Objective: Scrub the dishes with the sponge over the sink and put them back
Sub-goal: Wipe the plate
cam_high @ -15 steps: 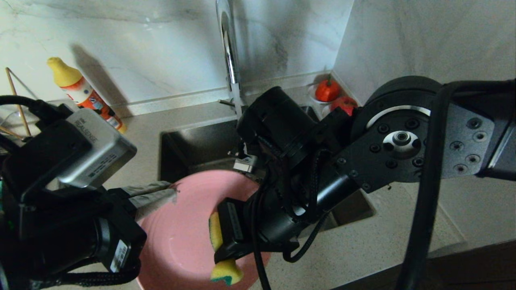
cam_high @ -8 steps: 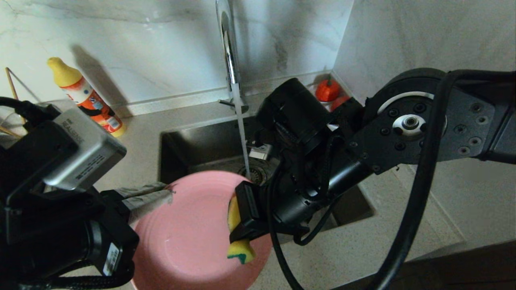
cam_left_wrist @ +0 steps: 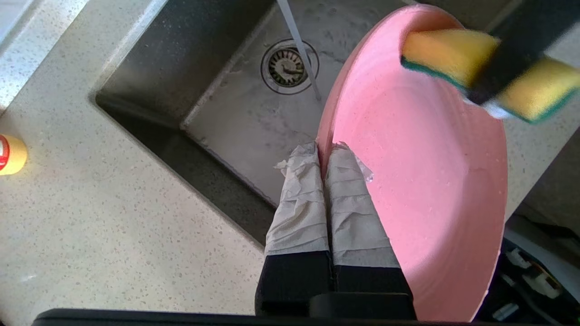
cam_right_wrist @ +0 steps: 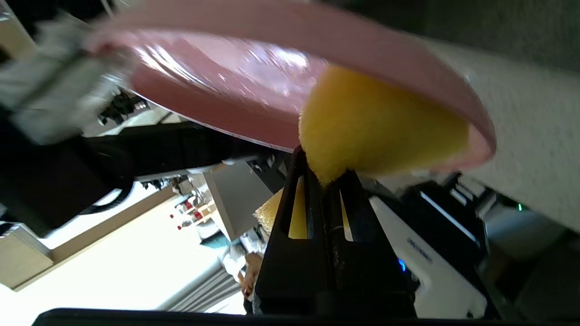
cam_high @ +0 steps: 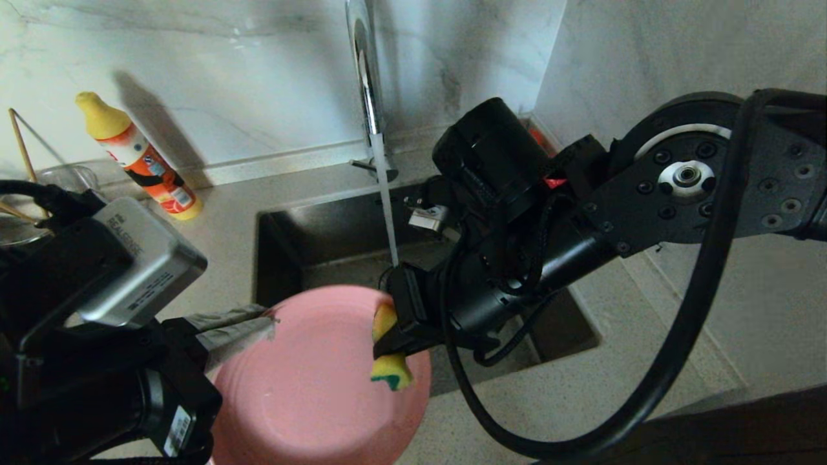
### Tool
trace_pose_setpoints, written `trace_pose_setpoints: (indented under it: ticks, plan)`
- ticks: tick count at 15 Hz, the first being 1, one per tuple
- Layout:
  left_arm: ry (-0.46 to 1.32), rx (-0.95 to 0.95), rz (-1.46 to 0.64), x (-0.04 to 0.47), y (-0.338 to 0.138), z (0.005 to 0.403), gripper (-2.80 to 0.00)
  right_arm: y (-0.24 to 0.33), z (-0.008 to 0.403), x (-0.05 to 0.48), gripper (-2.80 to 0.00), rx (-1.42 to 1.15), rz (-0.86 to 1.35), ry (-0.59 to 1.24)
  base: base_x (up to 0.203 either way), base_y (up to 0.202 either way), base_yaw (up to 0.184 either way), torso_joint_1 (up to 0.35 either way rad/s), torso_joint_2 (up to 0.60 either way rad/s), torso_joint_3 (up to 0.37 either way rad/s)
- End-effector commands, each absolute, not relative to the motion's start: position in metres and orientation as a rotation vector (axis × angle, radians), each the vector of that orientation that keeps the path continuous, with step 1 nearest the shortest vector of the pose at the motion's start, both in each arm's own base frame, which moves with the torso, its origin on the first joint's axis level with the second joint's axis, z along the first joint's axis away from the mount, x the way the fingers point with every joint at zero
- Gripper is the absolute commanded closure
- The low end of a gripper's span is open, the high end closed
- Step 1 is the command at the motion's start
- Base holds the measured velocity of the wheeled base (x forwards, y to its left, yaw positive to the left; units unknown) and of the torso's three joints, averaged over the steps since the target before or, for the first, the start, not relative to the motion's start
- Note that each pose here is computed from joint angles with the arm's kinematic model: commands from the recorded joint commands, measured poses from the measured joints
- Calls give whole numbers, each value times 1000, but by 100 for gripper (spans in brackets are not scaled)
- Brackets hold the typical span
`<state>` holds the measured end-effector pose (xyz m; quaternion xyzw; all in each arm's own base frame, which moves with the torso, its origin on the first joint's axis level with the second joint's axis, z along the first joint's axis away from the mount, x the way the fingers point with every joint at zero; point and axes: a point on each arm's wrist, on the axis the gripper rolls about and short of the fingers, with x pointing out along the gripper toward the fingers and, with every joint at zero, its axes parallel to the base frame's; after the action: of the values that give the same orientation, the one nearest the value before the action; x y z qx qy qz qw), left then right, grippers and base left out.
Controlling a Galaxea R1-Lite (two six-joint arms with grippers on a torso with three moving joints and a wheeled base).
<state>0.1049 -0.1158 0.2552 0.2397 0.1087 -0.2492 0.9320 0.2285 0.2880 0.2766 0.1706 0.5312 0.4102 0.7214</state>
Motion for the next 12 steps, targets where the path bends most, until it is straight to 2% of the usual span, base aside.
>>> trace_pose_setpoints:
  ticks: [1, 12]
  plan:
    - [226, 493, -518, 105, -117, 254, 0, 291, 277, 228, 0, 381, 920, 1164, 0, 0, 0, 0, 0, 0]
    - [238, 486, -523, 105, -117, 251, 0, 310, 285, 193, 0, 331, 1035, 1163, 0, 0, 0, 0, 0, 0]
